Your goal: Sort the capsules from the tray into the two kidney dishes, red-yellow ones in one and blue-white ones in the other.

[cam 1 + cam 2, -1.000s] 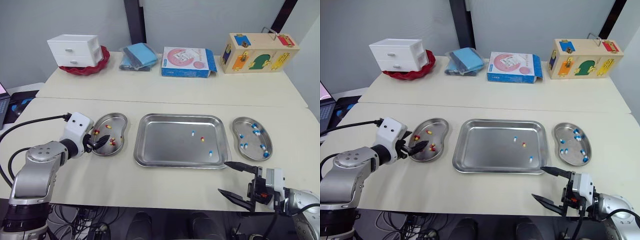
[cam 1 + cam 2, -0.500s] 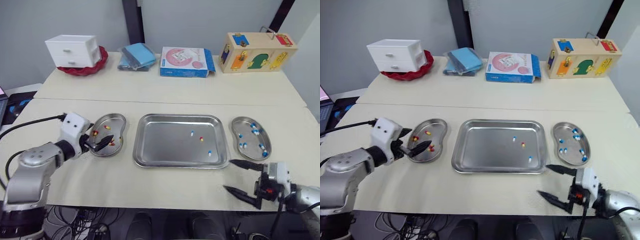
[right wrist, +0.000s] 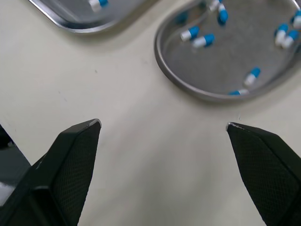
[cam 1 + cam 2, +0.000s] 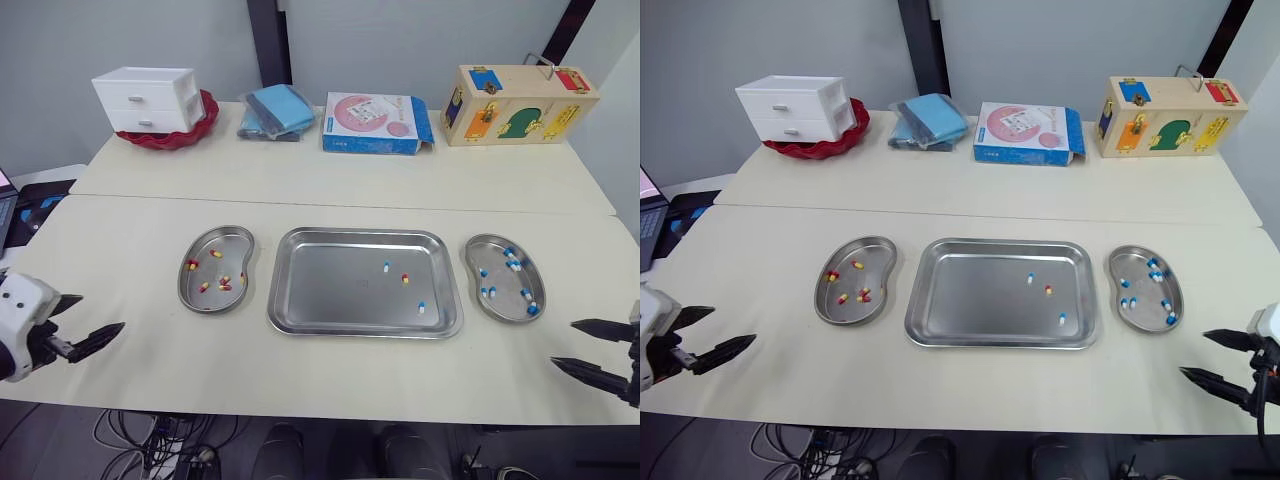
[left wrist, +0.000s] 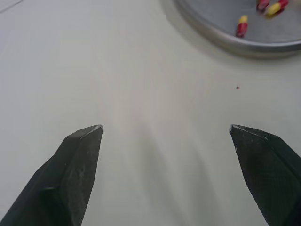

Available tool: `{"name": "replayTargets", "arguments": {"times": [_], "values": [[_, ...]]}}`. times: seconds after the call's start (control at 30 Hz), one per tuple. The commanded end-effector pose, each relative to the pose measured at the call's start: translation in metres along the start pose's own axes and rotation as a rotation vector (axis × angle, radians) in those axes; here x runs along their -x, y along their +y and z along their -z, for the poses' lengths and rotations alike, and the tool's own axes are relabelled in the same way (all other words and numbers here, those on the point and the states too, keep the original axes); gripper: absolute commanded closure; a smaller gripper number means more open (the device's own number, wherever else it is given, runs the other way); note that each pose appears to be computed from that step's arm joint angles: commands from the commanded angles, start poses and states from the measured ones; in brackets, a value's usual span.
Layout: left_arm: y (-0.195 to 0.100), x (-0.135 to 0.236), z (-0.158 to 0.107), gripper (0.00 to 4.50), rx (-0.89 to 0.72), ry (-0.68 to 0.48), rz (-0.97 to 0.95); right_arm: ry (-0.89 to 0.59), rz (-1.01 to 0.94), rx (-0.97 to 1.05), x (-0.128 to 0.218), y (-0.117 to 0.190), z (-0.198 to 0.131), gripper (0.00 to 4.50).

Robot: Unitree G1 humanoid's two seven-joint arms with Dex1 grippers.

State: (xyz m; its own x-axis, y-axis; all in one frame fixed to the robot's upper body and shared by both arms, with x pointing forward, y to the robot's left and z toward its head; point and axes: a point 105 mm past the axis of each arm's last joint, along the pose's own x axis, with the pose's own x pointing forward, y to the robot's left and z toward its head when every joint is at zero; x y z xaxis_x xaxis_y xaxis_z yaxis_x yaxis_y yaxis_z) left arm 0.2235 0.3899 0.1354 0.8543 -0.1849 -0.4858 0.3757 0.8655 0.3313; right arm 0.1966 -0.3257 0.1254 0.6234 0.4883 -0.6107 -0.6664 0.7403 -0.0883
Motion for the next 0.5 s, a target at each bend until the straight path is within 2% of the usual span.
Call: {"name": "replayTargets", "arguments": {"times": [0.03, 0.2, 0.33, 0.4, 0.5], "values": [[0.008, 0.008, -0.009, 0.03, -0.040, -0.024, -0.027, 0.009, 0.033, 0.019, 0.007, -0.013, -0.005, 0.00], [0.001, 0.007, -0.008, 0.03, -0.025, -0.044, -0.014, -0.016, 0.045, 0.068, 0.004, -0.020, -0.014, 0.00], [-0.011, 0.006, -0.011, 0.03, -0.020, -0.088, 0.017, -0.061, 0.013, 0.087, 0.000, -0.014, -0.028, 0.00], [-0.022, 0.005, -0.019, 0.03, -0.017, -0.166, 0.042, -0.099, -0.022, 0.099, -0.004, -0.006, -0.039, 0.00], [-0.046, 0.002, -0.046, 0.03, 0.016, -0.388, 0.069, -0.121, -0.091, 0.112, -0.016, 0.013, -0.058, 0.00]]}}
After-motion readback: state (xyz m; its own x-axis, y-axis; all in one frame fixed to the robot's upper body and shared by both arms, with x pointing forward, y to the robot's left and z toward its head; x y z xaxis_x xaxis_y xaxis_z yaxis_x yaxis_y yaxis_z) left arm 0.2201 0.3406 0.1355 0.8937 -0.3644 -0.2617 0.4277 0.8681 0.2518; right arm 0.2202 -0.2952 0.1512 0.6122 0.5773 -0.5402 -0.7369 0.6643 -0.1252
